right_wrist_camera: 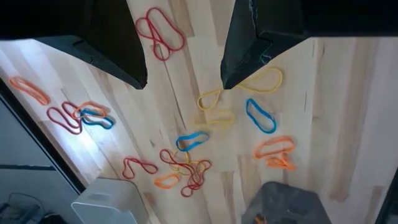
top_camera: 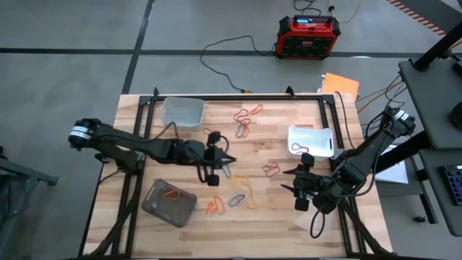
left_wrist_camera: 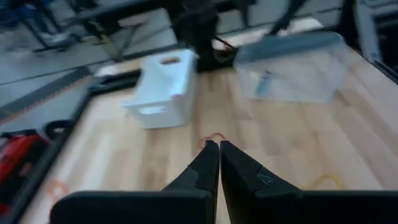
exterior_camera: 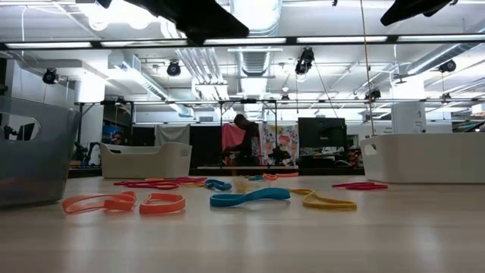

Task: Sort rubber bands into baskets
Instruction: Put the yellow rubber band into the gray bin

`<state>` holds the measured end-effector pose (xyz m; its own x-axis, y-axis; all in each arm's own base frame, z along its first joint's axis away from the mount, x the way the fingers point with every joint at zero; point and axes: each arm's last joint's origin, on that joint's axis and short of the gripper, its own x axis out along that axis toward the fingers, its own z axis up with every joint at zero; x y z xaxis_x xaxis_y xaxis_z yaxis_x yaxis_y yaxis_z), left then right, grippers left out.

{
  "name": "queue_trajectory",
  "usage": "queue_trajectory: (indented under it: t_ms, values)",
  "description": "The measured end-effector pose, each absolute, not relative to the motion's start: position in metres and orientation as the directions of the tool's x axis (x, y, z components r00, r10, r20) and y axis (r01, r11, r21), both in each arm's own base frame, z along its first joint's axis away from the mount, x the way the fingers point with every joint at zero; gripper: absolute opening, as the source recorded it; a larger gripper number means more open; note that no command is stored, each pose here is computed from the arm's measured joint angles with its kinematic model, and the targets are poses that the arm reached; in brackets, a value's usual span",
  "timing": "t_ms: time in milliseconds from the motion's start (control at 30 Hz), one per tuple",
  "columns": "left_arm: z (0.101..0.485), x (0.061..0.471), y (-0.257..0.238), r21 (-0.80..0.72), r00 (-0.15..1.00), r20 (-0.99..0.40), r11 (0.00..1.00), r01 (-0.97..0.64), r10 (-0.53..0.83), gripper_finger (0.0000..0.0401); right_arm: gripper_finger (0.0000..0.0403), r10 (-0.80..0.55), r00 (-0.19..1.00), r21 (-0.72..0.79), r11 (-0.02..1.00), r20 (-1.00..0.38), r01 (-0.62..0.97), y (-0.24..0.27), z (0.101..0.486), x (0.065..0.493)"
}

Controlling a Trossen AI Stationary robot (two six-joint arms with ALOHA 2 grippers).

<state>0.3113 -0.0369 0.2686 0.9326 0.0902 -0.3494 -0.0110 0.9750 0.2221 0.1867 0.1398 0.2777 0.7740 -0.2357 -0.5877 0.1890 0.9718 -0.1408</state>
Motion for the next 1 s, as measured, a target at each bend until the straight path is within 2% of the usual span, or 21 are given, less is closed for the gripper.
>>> queue_trajectory:
  t_ms: [100,300,533,700,867,1000]
  values:
    - [0.278,0.302,-0.031,0.254,0.928,-0.339,0.965,-0.069,0.156,0.0000,0.0201,-0.234,0.776,-0.141,0.972,-0.585,0.186,0.140,0.278,0.187]
    - [0.281,0.295,-0.030,0.255,0.918,-0.365,0.965,-0.061,0.154,0.0000,0.0201,-0.235,0.775,-0.141,0.972,-0.587,0.188,0.140,0.276,0.187]
    - [0.246,0.308,-0.038,0.167,0.846,-0.532,0.975,0.145,-0.035,0.0000,0.0201,-0.228,0.782,-0.121,0.974,-0.580,0.194,0.140,0.268,0.188]
    - [0.210,0.323,-0.041,0.128,0.781,-0.624,0.981,0.148,-0.036,0.0001,0.0201,-0.226,0.784,-0.105,0.973,-0.579,0.204,0.141,0.268,0.188]
    - [0.177,0.337,-0.044,0.096,0.727,-0.683,0.979,0.179,-0.066,0.0029,0.0201,-0.226,0.784,-0.103,0.973,-0.579,0.205,0.141,0.268,0.188]
    - [0.158,0.345,-0.046,0.048,0.704,-0.701,0.977,0.205,-0.113,0.0074,0.0201,-0.226,0.784,-0.098,0.973,-0.579,0.208,0.141,0.268,0.188]
